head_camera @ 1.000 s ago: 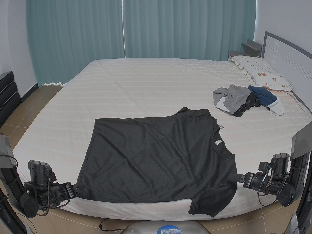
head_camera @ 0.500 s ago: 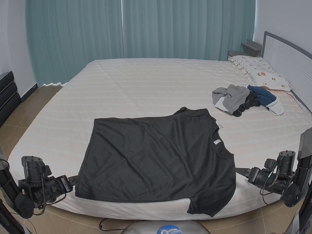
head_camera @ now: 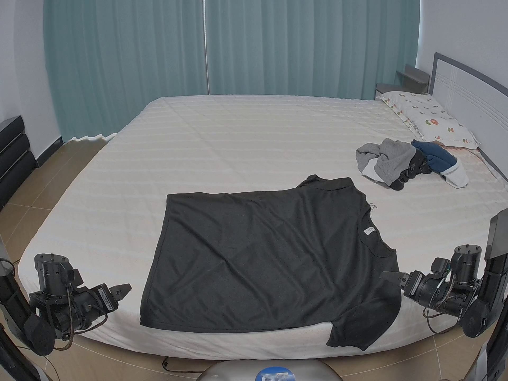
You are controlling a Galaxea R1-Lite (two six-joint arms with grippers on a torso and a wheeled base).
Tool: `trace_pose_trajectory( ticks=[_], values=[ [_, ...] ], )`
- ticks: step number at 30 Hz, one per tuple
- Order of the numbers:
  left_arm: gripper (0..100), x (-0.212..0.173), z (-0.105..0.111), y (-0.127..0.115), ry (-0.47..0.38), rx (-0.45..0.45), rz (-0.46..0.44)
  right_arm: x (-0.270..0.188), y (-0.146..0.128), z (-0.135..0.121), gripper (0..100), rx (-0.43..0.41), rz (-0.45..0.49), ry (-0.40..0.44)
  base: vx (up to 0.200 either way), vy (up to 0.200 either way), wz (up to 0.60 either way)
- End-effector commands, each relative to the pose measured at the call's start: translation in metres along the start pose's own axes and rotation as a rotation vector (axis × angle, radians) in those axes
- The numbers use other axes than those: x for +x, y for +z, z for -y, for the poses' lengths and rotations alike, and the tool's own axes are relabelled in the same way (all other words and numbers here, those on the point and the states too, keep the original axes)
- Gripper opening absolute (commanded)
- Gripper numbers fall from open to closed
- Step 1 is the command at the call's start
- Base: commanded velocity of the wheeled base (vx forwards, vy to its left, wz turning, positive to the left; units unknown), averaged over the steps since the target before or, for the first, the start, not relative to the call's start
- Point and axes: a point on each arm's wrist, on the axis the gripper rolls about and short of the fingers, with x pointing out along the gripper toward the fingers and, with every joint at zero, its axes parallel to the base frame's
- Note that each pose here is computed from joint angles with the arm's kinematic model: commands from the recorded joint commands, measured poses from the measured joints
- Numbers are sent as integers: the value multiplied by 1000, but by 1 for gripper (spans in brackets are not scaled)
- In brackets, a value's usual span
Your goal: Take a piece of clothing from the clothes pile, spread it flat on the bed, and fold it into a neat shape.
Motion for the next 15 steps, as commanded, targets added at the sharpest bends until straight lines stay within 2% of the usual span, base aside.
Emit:
trace_pose_trajectory(
  ticks=[1,11,15],
  values=[
    [100,0,4,3,-57,-39,1,-2,-3,-1,100,-3,-10,-1,200,0,0],
    [100,5,7,8,-79,-70,8,-1,-5,-1,100,-5,-4,-21,200,0,0],
    [100,7,8,10,-82,-97,14,0,-5,-1,100,-4,-5,-21,0,0,0]
  ],
)
